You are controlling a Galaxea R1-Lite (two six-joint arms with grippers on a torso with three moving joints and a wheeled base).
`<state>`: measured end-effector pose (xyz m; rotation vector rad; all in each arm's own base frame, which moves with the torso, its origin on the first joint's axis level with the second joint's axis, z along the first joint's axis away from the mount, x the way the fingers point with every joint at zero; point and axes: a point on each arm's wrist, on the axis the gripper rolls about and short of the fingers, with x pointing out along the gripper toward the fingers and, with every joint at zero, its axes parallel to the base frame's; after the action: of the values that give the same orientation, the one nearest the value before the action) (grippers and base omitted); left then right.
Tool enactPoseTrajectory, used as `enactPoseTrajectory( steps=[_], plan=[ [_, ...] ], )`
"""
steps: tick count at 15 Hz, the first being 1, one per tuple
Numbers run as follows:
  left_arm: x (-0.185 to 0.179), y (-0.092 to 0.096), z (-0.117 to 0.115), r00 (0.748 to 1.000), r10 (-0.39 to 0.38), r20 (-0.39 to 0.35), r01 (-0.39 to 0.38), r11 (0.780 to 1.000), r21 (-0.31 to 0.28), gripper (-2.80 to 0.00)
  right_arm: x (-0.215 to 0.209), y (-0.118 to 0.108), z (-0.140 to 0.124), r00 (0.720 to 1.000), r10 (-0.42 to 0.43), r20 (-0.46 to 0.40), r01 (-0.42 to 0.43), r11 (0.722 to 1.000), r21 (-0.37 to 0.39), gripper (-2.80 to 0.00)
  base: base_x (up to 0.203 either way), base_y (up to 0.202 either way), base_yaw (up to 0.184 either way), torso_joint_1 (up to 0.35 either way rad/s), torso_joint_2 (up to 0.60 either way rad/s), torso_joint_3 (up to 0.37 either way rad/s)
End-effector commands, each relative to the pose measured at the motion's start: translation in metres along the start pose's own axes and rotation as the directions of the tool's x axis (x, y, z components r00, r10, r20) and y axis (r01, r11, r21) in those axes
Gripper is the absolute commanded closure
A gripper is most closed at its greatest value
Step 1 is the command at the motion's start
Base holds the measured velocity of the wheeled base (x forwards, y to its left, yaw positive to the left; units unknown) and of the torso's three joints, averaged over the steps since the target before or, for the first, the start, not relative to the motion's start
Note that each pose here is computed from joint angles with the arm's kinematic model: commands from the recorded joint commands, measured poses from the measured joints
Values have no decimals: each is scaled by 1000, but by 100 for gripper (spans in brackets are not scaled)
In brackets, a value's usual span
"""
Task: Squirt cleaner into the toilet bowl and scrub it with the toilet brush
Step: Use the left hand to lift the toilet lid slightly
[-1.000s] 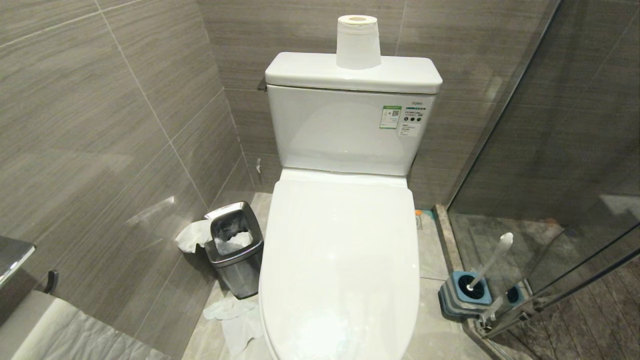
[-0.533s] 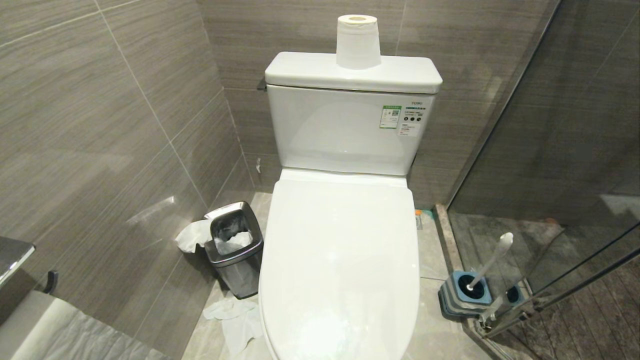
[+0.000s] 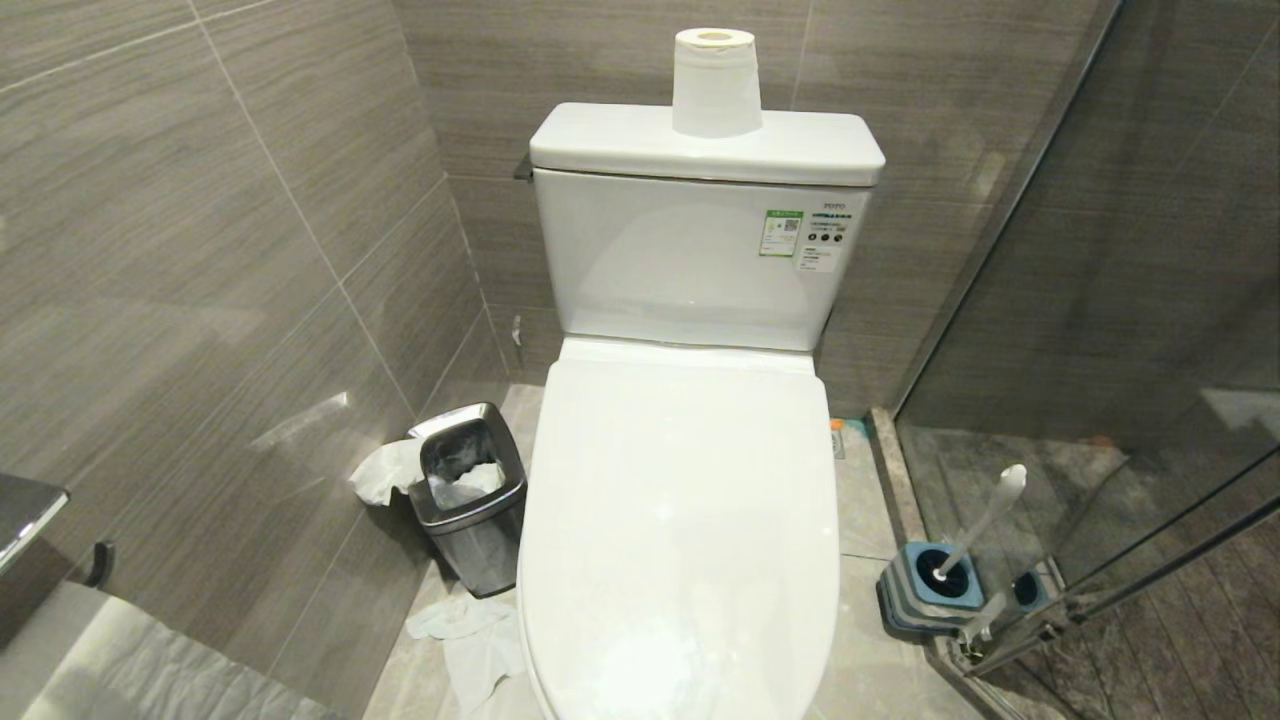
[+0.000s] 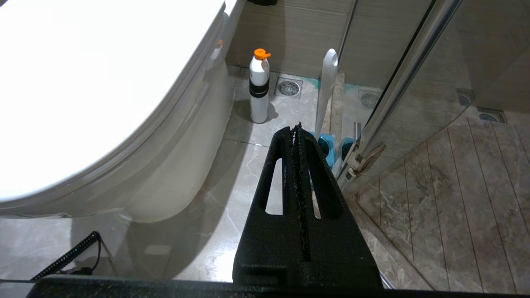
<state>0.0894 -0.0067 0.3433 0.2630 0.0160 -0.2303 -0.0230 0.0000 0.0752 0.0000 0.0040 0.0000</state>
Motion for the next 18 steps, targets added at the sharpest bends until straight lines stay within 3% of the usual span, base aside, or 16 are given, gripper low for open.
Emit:
enactPoseTrajectory(
  steps=[1,6,12,15,18],
  plan=[
    [44,1,-7,982,-91,-164,86,996,-33,0,0,0,0,1000,0,-1,0,1000,0,0,0,0,0,0,0,0],
    [120,-5,-37,919,-159,-361,146,987,-63,0,0,0,0,1000,0,-2,0,1000,0,0,0,0,0,0,0,0],
    [214,-16,-84,877,-184,-444,173,983,-67,0,0,0,0,1000,0,1,0,1000,0,0,0,0,0,0,0,0],
    [217,-23,-81,876,-212,-434,203,977,-66,0,0,0,0,1000,0,0,0,1000,0,0,0,0,0,0,0,0],
    [185,-19,-59,889,-209,-407,200,978,-66,0,0,0,0,1000,0,1,0,1000,0,0,0,0,0,0,0,0]
  ],
)
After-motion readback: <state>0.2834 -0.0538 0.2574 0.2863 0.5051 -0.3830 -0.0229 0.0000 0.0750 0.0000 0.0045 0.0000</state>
